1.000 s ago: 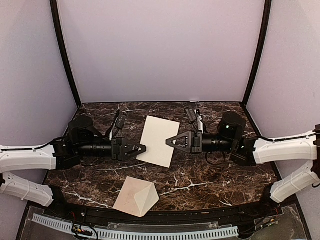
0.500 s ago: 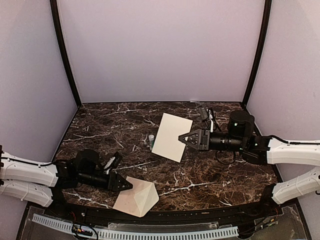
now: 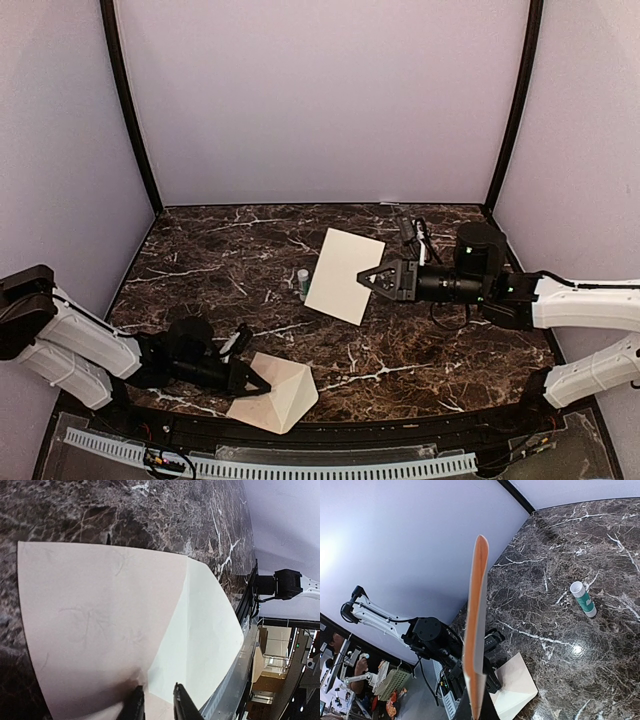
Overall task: Place the letter into the envelope and seal it
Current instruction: Move the envelope to the center of the board.
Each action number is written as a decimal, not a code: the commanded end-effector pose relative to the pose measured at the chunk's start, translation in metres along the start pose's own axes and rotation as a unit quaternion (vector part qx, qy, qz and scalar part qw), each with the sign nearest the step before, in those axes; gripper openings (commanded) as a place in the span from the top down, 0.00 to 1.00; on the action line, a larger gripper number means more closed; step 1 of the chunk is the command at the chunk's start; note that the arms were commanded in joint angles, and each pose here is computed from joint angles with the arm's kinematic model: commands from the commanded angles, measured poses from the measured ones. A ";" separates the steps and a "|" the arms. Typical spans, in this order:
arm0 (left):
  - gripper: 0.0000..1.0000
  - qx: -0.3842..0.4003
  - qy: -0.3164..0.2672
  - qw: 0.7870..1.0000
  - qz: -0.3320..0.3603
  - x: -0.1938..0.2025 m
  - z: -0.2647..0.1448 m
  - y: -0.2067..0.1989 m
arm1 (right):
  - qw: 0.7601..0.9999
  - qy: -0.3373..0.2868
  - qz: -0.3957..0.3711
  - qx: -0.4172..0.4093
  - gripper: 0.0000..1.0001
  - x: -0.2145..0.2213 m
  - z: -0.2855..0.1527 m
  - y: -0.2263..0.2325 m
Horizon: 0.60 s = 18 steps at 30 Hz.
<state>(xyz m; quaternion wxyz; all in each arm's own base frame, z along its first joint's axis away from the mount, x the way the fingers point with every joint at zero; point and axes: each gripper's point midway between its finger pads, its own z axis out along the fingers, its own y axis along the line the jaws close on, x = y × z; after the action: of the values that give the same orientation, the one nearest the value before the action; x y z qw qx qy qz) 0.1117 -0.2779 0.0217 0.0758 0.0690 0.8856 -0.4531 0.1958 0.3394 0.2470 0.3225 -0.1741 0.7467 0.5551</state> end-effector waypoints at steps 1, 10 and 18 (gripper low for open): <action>0.82 0.006 -0.030 1.000 0.005 -0.013 0.006 -0.004 | 1.000 -0.011 0.007 0.009 1.00 -0.004 0.002 -0.006; 0.86 -0.022 -0.083 0.996 -0.018 -0.036 0.013 0.007 | 1.000 -0.014 0.010 0.025 1.00 -0.006 0.002 -0.011; 0.88 -0.020 -0.138 0.989 -0.050 -0.065 0.024 0.005 | 0.999 -0.011 0.014 0.038 1.00 -0.008 0.001 -0.013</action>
<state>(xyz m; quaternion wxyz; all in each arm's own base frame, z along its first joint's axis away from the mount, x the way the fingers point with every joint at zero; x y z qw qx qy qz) 0.1607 -0.2944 0.0183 0.1516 -0.0037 0.8811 -0.4481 0.2028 0.3360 0.2315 0.3154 -0.1524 0.7700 0.5333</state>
